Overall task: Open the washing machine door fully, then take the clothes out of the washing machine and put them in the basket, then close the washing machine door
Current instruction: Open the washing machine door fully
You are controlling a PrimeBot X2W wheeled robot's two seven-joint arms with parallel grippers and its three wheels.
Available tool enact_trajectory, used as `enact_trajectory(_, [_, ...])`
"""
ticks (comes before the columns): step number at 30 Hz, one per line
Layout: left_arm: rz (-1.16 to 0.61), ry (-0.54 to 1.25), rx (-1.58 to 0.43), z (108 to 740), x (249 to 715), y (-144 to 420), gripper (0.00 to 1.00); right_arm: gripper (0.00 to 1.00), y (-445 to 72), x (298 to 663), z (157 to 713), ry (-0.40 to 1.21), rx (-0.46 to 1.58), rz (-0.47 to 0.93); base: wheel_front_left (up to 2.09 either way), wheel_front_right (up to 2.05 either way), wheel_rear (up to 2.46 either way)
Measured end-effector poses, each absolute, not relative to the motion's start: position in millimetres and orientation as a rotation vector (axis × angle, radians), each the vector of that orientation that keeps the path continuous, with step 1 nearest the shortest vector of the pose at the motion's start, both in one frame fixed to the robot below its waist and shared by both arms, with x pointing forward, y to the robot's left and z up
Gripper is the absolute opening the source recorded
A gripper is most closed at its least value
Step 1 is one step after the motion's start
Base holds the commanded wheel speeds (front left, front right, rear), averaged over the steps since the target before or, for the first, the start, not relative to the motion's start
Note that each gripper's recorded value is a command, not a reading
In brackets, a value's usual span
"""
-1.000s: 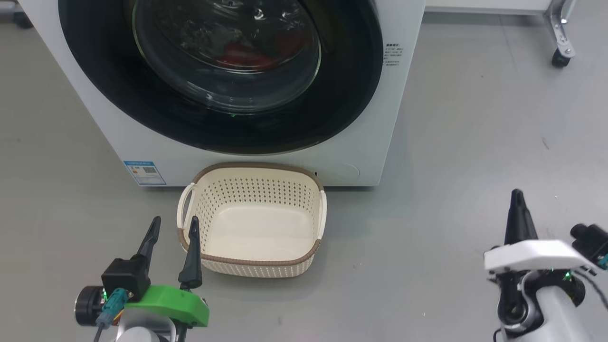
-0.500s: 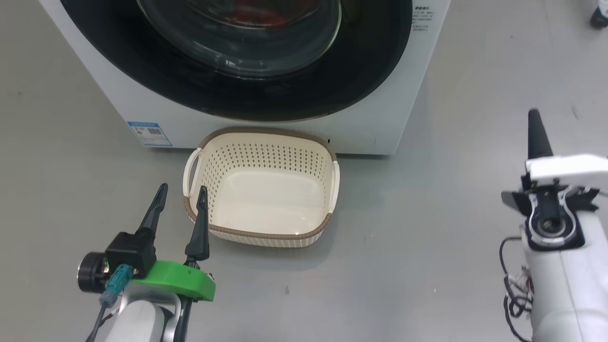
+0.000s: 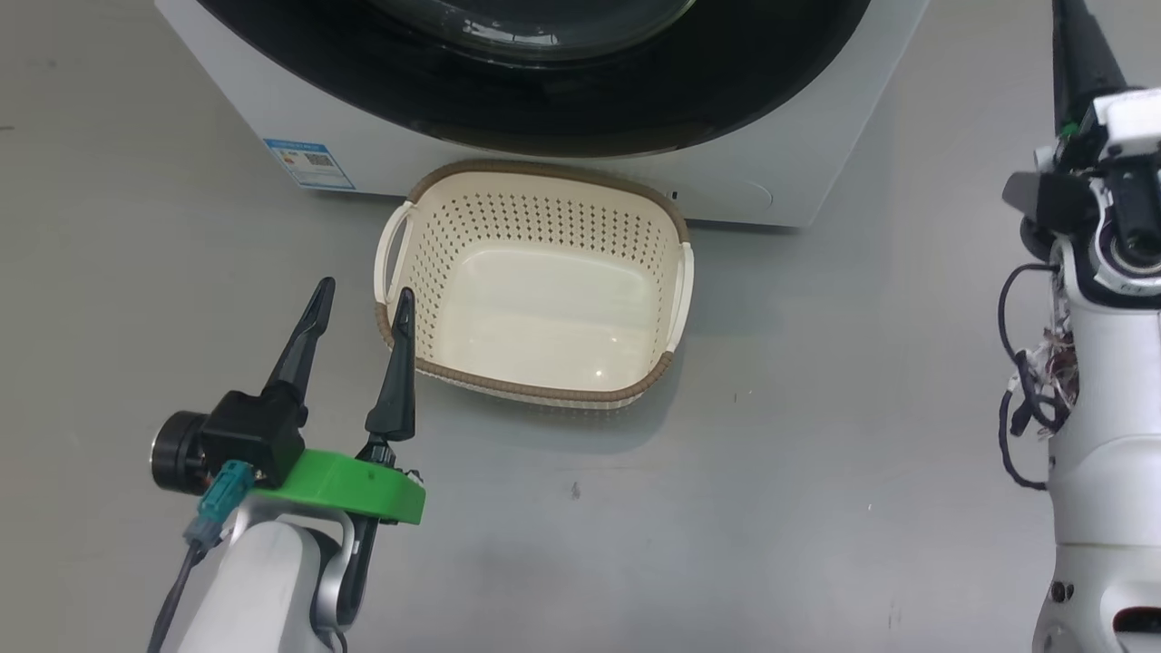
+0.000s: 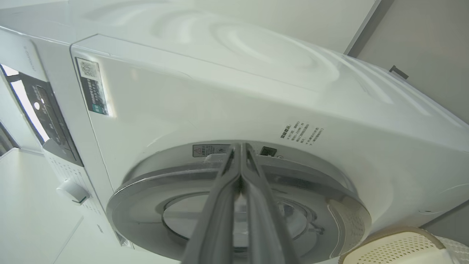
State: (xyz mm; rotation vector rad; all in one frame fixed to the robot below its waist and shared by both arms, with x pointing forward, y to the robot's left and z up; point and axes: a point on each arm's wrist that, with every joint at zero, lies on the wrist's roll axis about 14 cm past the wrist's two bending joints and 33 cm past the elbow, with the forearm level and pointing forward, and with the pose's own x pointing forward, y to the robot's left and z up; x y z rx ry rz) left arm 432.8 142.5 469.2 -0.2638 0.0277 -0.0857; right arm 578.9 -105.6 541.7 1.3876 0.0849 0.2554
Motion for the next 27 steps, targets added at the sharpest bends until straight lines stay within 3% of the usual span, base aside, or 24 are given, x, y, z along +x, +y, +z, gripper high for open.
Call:
enact_trajectory(12, [-0.073,0.046,-0.243,456,447,149,1.0,0.0,-73,629,535,0.228,1.366,0.35,0.0,0.0,0.0])
enact_trajectory(27, [-0.037,0.1,-0.222,437,445,163,1.0,0.0,-32,663,504,0.446,1.345,0.437,0.0,0.0,0.0])
